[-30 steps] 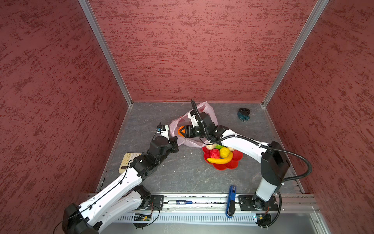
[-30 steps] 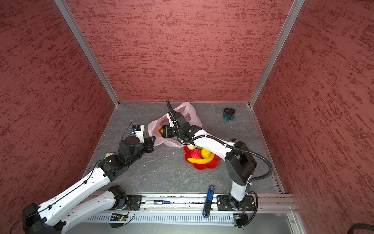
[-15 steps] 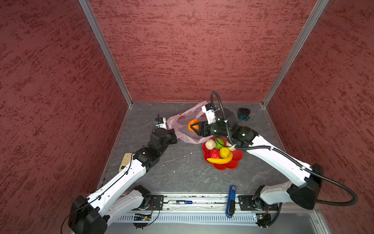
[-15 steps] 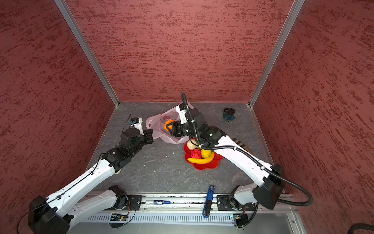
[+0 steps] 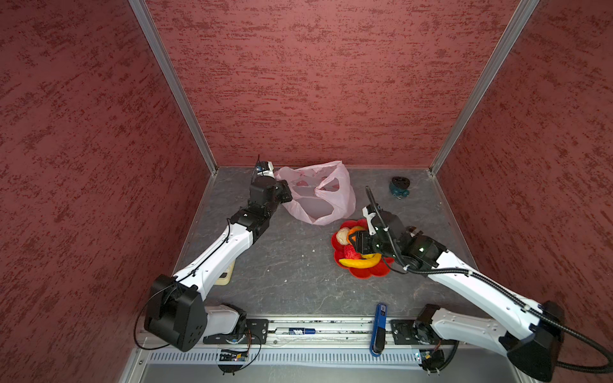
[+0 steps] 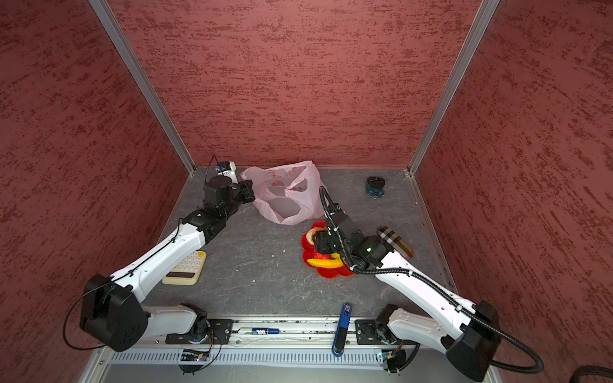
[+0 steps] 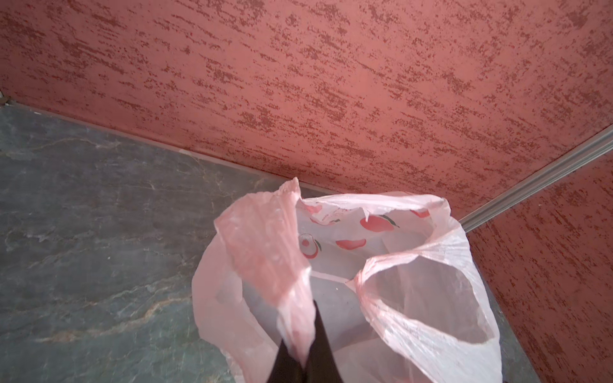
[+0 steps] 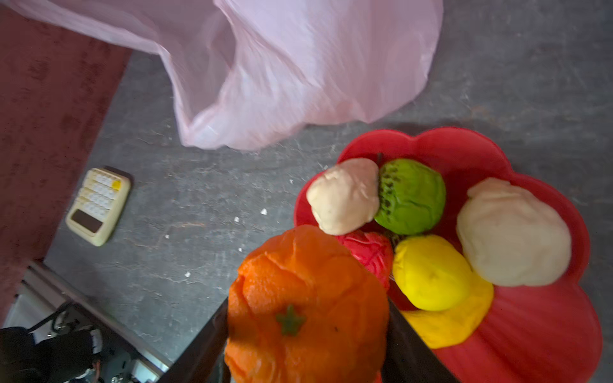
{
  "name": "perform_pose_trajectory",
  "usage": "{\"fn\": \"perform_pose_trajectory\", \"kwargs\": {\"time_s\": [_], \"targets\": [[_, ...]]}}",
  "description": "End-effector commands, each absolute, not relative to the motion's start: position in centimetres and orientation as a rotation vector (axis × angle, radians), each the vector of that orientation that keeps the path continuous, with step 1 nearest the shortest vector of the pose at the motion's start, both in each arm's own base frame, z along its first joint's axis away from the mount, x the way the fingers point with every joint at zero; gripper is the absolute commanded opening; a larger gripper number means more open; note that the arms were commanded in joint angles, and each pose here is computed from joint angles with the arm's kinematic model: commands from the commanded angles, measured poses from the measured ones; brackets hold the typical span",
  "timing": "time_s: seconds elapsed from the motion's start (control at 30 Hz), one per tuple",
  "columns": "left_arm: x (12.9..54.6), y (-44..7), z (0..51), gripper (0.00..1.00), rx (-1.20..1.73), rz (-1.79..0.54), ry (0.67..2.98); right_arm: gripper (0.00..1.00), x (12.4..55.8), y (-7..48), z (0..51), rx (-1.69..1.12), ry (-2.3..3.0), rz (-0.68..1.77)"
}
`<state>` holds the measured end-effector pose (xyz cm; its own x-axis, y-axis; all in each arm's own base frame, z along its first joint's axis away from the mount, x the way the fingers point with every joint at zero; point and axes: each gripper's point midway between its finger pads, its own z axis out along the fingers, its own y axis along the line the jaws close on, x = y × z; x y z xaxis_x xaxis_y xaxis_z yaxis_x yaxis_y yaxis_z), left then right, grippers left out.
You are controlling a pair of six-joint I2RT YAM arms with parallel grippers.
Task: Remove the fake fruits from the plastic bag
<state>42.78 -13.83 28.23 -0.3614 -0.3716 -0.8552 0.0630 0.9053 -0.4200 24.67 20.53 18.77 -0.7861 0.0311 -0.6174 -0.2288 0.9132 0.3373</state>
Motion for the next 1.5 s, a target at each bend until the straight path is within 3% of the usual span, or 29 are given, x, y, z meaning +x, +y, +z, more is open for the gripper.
{"fn": "perform_pose_trajectory", "kwargs": {"time_s": [0.0,0.33,0.7,0.77,0.87,0.97,1.2,1.37,1.47], "targets": [[45.0,-13.9,30.5,0.01,-0.213,-0.488,1.812,0.24,25.4,19.3,18.2,-0.059,2.402,0.484],[49.9,-14.0,30.0,0.0,-0.224,-0.502,1.828,0.28,26.5,18.1,13.7,-0.018,2.475,0.433],[49.9,-11.1,28.9,0.0,-0.279,-0.472,1.844,0.39,27.9,19.1,11.0,-0.045,2.529,0.461],[49.6,-10.3,28.6,0.01,-0.299,-0.474,1.847,0.48,27.9,19.1,10.7,-0.045,2.539,0.461],[49.2,-9.8,28.1,0.02,-0.31,-0.482,1.858,0.69,28.0,19.0,10.6,-0.042,2.548,0.445],[48.7,-9.7,27.6,0.04,-0.311,-0.485,1.87,0.83,28.2,18.9,11.0,-0.045,2.546,0.425],[47.0,-8.6,27.9,0.21,-0.326,-0.479,1.872,0.97,28.9,18.6,13.4,-0.057,2.511,0.393],[45.1,-7.5,27.9,0.4,-0.342,-0.465,1.893,0.99,29.4,18.4,16.6,-0.051,2.442,0.407],[43.2,-6.3,27.1,0.57,-0.393,-0.466,1.943,0.99,29.6,18.0,19.0,-0.034,2.391,0.43]]}}
